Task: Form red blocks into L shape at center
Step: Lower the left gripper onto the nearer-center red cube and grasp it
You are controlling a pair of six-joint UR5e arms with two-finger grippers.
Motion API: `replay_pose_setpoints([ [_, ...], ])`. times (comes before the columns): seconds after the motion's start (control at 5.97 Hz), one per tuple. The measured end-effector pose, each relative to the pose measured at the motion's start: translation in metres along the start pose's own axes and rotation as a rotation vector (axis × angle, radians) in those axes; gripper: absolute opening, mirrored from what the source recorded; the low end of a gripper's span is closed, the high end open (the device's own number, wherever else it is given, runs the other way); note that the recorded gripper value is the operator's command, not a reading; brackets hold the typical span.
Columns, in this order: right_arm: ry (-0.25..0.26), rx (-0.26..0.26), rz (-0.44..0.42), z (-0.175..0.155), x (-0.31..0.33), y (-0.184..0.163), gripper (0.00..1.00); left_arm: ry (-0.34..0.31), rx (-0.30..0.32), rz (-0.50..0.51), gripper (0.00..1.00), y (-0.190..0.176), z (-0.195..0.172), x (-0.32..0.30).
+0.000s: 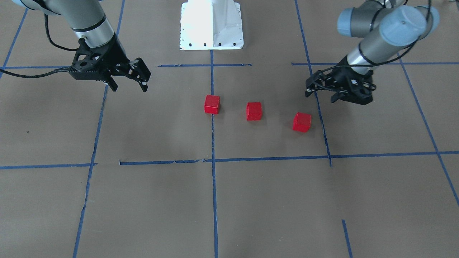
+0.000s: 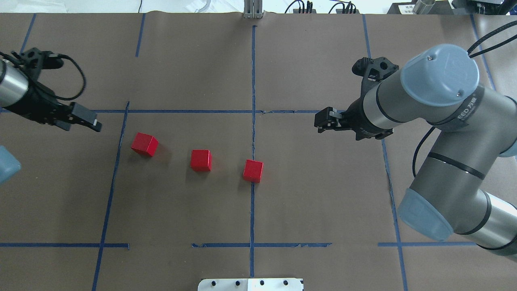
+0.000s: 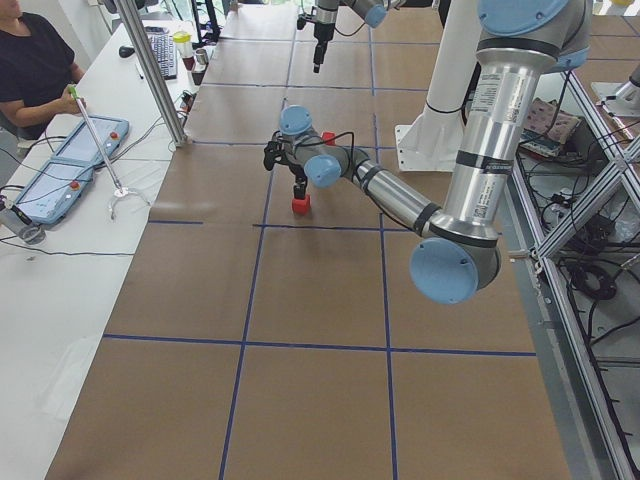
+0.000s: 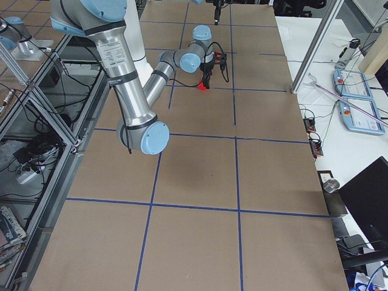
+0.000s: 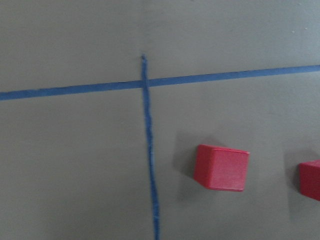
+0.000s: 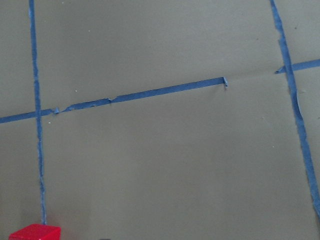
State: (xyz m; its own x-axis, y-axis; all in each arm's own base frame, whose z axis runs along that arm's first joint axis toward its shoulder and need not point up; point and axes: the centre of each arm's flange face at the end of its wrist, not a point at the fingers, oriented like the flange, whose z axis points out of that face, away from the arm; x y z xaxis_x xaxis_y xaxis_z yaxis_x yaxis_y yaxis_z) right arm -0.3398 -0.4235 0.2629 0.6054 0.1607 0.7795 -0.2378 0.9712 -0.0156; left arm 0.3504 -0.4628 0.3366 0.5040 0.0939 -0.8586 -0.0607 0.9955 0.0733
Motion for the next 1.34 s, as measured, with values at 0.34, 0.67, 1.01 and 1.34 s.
replay_pose_setpoints([
  [0.34,0.027,0.011,0.023,0.003,0.016,-0.006,1.0,-0.075,0.036,-0.062,1.0,0.007,0.067,0.081],
  [0.67,0.032,0.011,0.036,0.002,0.024,-0.004,1.0,-0.136,0.058,-0.105,1.0,0.011,0.095,0.12],
  [1.01,0.039,0.015,0.039,-0.002,0.035,0.0,1.0,-0.179,0.091,-0.163,0.97,0.009,0.114,0.138],
  [1.34,0.041,0.017,0.039,-0.004,0.039,0.002,1.0,-0.209,0.112,-0.152,0.79,0.004,0.126,0.136],
])
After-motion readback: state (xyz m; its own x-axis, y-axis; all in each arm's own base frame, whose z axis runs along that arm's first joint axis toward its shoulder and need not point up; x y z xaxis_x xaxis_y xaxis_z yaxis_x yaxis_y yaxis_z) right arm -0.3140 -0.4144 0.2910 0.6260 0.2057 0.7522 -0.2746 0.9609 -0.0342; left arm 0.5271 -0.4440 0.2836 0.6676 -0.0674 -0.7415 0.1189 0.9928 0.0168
